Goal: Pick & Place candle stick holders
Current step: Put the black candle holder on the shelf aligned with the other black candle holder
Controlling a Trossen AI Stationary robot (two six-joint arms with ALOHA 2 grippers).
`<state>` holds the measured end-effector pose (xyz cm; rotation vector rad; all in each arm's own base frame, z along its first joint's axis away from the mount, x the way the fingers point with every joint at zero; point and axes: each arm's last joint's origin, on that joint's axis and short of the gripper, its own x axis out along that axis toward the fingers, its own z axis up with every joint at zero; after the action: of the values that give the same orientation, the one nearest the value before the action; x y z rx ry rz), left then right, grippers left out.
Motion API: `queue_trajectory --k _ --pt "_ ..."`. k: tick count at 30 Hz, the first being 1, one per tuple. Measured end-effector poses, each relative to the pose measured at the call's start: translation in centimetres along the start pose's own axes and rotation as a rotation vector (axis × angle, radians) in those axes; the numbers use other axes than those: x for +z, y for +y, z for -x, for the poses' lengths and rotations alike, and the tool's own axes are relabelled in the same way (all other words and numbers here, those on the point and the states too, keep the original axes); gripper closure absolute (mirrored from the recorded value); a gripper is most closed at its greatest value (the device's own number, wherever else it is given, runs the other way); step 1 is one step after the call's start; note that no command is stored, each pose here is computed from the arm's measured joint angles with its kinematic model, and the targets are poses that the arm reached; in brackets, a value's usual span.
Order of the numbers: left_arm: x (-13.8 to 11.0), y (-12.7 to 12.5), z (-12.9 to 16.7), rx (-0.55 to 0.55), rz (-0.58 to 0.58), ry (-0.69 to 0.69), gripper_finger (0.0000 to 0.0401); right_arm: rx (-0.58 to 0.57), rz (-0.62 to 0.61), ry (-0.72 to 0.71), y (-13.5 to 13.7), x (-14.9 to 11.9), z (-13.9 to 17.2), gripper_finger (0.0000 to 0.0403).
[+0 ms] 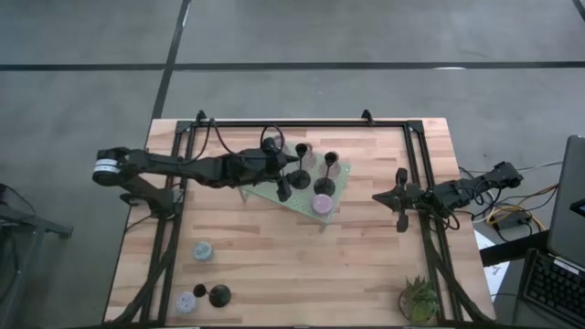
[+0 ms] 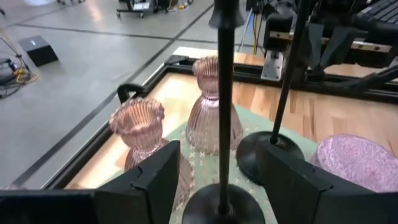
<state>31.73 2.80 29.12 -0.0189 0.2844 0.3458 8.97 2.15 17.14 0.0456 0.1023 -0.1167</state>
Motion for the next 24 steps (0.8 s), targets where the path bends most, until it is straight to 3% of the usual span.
queue_trajectory --k 8,17,24 --pt "-0.3 0.3 2.2 -0.008 -0.034 0.136 0.0170 0.000 0.000 0.000 0.0 0.0 0.0 0.0394" --pt "-0.2 0.6 8.3 -0.033 0.042 0.300 0.0169 0.000 0.000 0.000 0.0 0.0 0.0 0.0394" --pt "-0.3 -0.1 13.0 -0.299 0.022 0.394 0.0169 0.000 0.000 0.000 0.0 0.0 0.0 0.0394"
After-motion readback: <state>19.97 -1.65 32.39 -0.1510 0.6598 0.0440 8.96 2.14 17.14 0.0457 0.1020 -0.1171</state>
